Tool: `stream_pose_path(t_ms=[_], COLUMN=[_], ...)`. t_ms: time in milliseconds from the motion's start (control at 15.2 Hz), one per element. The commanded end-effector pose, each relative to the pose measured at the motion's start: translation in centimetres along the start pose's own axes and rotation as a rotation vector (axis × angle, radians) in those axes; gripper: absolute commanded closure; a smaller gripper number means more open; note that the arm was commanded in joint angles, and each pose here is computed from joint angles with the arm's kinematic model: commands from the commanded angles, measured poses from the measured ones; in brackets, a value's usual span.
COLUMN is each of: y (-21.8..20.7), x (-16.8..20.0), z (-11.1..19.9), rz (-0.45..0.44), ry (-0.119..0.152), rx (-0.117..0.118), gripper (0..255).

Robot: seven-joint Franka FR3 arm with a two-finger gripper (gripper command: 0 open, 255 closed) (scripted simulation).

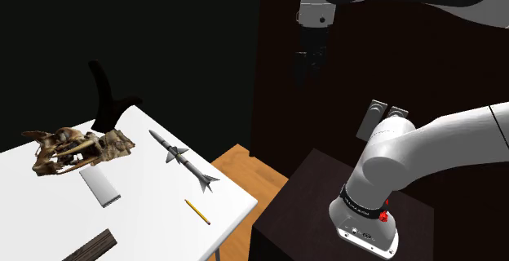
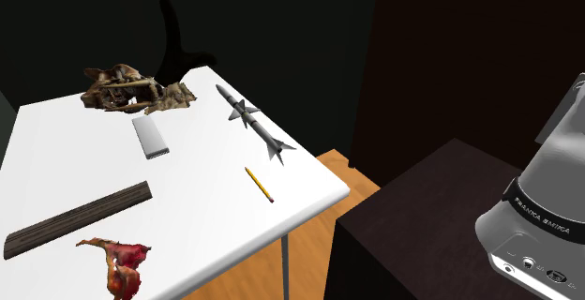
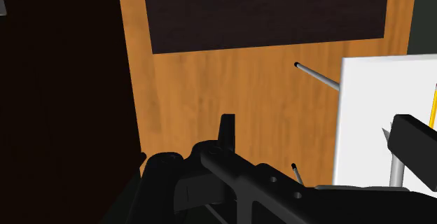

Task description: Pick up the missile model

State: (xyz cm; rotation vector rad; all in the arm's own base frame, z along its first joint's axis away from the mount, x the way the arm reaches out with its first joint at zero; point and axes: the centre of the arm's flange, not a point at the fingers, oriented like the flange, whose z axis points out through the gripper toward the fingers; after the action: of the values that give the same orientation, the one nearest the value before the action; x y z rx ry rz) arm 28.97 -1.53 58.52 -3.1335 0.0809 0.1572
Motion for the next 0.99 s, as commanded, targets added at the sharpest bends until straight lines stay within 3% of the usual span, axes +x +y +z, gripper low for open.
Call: stream_pose_path(t_ms=[0, 924], y=[0.0, -10.5], x=[0.0, 10.5], z=[0.0, 10.2], rz=[0.000, -0.010], ry=[0.000, 0.061], rx=[0.000, -0.012], gripper=[0, 0])
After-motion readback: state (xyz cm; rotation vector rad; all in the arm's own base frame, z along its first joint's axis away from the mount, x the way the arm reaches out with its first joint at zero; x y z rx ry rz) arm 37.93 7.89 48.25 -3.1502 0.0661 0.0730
